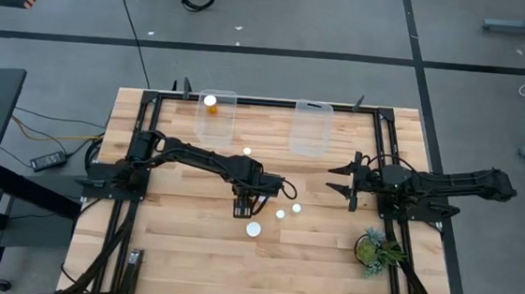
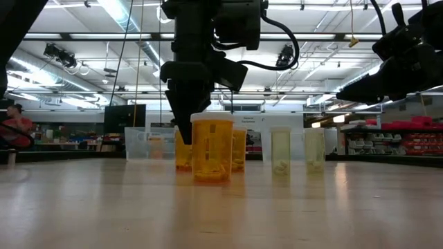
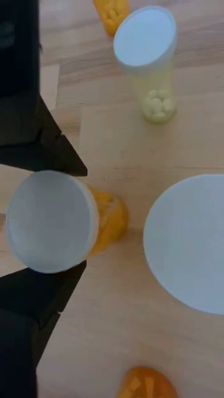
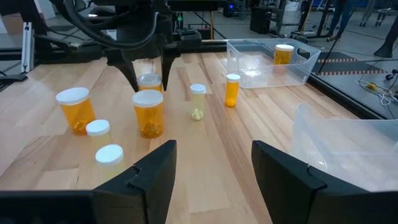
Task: Pick and place medicine bottles into bin by pill shape (circle, oval)
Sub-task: Put the orange capsule bottle into the left transparent bin
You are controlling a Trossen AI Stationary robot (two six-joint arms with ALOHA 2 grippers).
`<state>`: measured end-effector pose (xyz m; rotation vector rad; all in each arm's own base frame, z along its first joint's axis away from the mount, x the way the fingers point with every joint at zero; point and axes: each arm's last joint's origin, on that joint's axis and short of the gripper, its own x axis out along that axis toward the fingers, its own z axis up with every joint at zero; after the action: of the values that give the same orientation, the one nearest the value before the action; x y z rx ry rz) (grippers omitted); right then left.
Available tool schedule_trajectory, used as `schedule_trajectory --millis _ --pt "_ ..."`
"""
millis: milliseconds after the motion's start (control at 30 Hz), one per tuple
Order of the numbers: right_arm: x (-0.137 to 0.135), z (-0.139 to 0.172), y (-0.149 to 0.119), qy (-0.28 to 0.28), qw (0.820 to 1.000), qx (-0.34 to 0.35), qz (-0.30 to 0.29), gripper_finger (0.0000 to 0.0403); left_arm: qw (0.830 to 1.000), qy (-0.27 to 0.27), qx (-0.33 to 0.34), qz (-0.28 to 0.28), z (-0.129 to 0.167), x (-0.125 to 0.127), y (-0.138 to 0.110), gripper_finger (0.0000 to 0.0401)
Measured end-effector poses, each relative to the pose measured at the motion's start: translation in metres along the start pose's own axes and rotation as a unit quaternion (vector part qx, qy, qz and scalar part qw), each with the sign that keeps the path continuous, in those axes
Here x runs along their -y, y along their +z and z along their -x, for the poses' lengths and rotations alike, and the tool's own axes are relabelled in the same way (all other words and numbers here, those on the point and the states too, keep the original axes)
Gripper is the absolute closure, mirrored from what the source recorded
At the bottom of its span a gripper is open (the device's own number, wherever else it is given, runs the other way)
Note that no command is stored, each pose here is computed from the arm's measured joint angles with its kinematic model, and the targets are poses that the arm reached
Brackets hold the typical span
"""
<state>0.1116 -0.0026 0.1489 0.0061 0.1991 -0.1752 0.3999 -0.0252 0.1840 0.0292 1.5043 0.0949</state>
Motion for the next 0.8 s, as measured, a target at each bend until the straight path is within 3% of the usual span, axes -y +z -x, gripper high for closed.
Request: schedule_trajectory --millis 300,533,800 --pt "0.0000 0.0000 0.0000 0.000 1.000 0.000 0.000 0.0187 1.000 0.001 -0.008 0.000 0.0000 -0.0004 -0.0015 0.0175" --pt "0.0000 0.0000 0.0001 0.000 1.000 0.000 0.000 0.0187 1.000 0.002 -0.022 -0.001 0.0000 -0.0013 -0.0043 0.0192" --pt "0.0000 0.0000 0.0001 0.000 1.000 0.000 0.000 0.0187 0.999 0.004 -0.038 0.007 -0.0004 -0.0088 -0.0065 0.0181"
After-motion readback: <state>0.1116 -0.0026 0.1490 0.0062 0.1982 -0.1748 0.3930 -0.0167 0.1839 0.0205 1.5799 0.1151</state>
